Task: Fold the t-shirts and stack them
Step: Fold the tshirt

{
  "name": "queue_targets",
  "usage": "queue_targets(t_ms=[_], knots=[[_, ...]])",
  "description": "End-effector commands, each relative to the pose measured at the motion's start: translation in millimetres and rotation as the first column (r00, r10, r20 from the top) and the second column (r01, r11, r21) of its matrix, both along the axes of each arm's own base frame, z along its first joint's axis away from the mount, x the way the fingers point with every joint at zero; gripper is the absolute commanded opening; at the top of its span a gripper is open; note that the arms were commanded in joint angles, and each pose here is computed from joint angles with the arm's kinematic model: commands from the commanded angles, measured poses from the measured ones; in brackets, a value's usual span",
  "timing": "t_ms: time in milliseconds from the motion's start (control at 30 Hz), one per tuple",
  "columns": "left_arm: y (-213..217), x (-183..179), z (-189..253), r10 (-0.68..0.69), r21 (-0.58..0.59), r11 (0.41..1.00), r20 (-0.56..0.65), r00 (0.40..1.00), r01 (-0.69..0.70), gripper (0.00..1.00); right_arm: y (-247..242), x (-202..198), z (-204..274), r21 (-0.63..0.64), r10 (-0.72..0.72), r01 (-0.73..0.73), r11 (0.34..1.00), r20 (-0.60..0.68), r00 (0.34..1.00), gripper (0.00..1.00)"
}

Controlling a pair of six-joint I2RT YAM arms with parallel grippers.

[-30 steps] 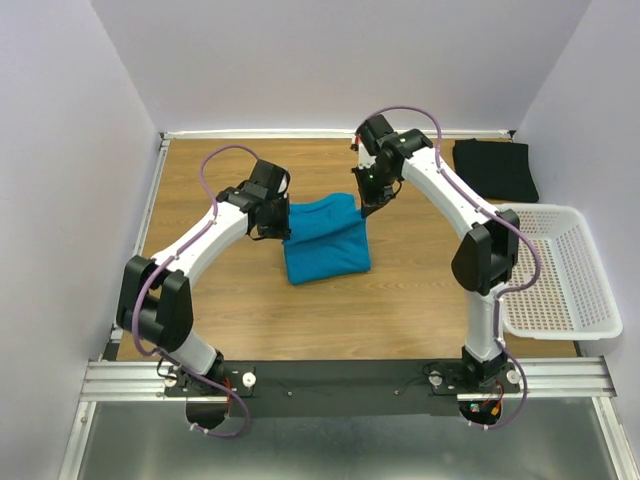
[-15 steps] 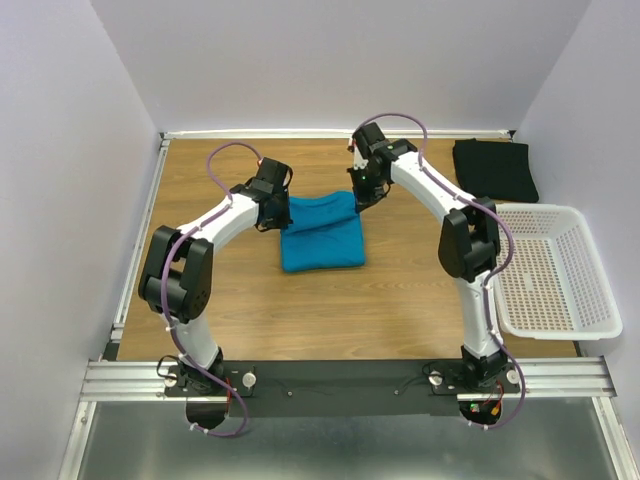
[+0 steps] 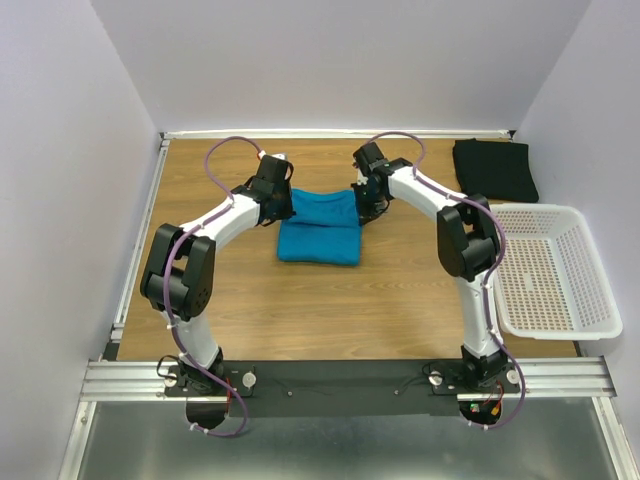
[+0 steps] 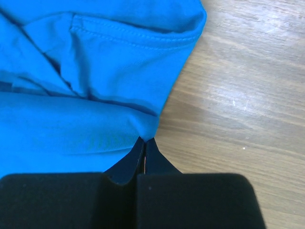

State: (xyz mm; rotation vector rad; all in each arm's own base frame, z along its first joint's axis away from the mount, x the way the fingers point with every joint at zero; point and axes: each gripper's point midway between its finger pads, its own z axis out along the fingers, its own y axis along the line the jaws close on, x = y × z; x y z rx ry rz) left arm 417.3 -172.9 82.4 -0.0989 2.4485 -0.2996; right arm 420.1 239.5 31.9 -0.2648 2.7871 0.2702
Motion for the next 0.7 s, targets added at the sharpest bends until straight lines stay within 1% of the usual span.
queue_targets(t_ms=[0,233,300,333,400,433,500,533,567,633,667], knots=[[8.1,10.7,0.3,0.040,0.016,0.999,0.044,0.998,-0.040,0.00,-17.6,15.5,6.7,-0.041,-0.080,0.084,0.996,0.081,0.994,0.00],[14.7,13.4,-12.6,0.063,0.050,0.997,0.046,0.997,-0.065,0.04,-25.2,18.0,14.0,-0.050,-0.113,0.120,0.992,0.121,0.986,0.01],[16.9,14.0,-13.6,0.075,0.057,0.995,0.048,0.996,-0.078,0.07,-21.9,21.7,19.8,-0.038,-0.107,0.113,0.993,0.137,0.985,0.01],[16.4,13.3,-14.4,0.081,0.053,0.995,0.046,0.996,-0.084,0.13,-20.3,23.2,21.9,-0.031,-0.103,0.108,0.994,0.142,0.985,0.05],[18.7,13.7,-15.5,0.099,0.057,0.993,0.046,0.994,-0.102,0.22,-19.2,26.2,27.3,-0.023,-0.101,0.106,0.994,0.152,0.983,0.19],[20.1,14.7,-14.4,0.111,0.059,0.992,0.052,0.993,-0.114,0.32,-18.2,26.7,32.2,-0.018,-0.099,0.103,0.995,0.162,0.982,0.28],[20.3,16.6,-4.7,0.120,0.046,0.991,0.076,0.990,-0.124,0.42,-16.8,28.4,41.2,-0.007,-0.092,0.094,0.996,0.179,0.980,0.39],[19.7,18.0,0.6,0.120,0.039,0.992,0.091,0.989,-0.124,0.55,-13.5,27.9,51.0,0.012,-0.081,0.080,0.997,0.190,0.978,0.47],[19.9,19.4,6.0,0.122,0.031,0.992,0.104,0.987,-0.126,0.62,-11.7,28.2,52.7,0.017,-0.067,0.065,0.998,0.192,0.979,0.51],[20.2,19.9,26.9,0.129,0.009,0.991,0.145,0.981,-0.131,0.75,-3.6,27.8,75.0,0.029,-0.032,0.025,0.999,0.241,0.970,0.58],[20.7,19.4,44.3,0.132,-0.008,0.991,0.177,0.975,-0.133,0.76,4.0,24.7,88.9,0.039,-0.003,-0.008,0.999,0.269,0.963,0.58]])
